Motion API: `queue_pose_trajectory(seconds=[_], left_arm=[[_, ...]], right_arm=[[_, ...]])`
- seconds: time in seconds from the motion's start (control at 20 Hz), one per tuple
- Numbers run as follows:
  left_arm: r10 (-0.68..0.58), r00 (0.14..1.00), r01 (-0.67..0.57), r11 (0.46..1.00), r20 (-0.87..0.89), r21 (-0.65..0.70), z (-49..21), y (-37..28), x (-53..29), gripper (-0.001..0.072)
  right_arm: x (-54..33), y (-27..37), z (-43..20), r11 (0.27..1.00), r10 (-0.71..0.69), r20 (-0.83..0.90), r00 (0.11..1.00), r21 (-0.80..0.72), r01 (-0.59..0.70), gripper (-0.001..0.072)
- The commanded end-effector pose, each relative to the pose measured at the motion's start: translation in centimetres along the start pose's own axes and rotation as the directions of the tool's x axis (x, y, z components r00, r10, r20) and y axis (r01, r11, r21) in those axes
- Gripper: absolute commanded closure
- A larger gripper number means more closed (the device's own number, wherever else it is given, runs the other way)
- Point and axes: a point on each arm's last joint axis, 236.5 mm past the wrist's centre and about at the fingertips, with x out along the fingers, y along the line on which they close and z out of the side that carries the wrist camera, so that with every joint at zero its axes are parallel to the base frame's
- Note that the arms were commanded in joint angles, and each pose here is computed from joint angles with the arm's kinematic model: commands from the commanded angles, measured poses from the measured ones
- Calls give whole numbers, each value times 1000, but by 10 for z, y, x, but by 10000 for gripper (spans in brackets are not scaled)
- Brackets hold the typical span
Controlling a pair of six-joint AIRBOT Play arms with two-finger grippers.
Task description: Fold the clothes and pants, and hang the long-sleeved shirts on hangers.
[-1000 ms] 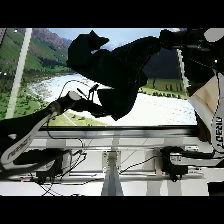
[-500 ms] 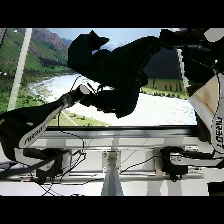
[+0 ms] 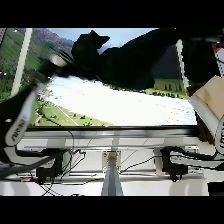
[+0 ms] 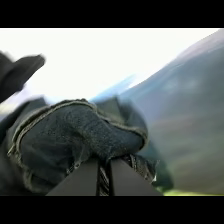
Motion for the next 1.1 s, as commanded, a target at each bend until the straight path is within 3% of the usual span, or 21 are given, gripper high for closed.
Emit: queue_pose_trajectory(seconds=[0.0, 0.15, 0.3, 0.45, 0.65, 0.8, 1.05], left_arm=[[226, 880, -228, 973, 417, -46, 120, 56, -174, 686], [340, 639, -345, 929, 691, -138, 162, 70, -320, 687], [404, 529, -399, 895, 746, -202, 152, 80, -385, 686], [483, 518, -475, 849, 706, -233, 136, 103, -399, 686], [707, 512, -658, 688, 488, -306, 83, 167, -394, 686], [793, 557, -723, 609, 247, -327, 11, 217, -368, 686], [818, 565, -793, 503, -110, -343, -132, 269, -329, 686]], right_arm=[[-55, -61, 45, 989, -149, 132, 980, 30, 147, 677], [-88, -89, 54, 975, -208, 159, 965, 114, 191, 677], [-95, -85, 40, 968, -193, 104, 976, 180, 172, 677], [-97, -76, 22, 971, -163, 30, 986, 182, 155, 678], [-93, -85, -24, 956, -197, -65, 978, 211, 206, 678], [-91, -86, -115, 939, -198, -206, 958, 241, 246, 677], [-100, -69, -286, 910, -142, -442, 886, 294, 293, 678]])
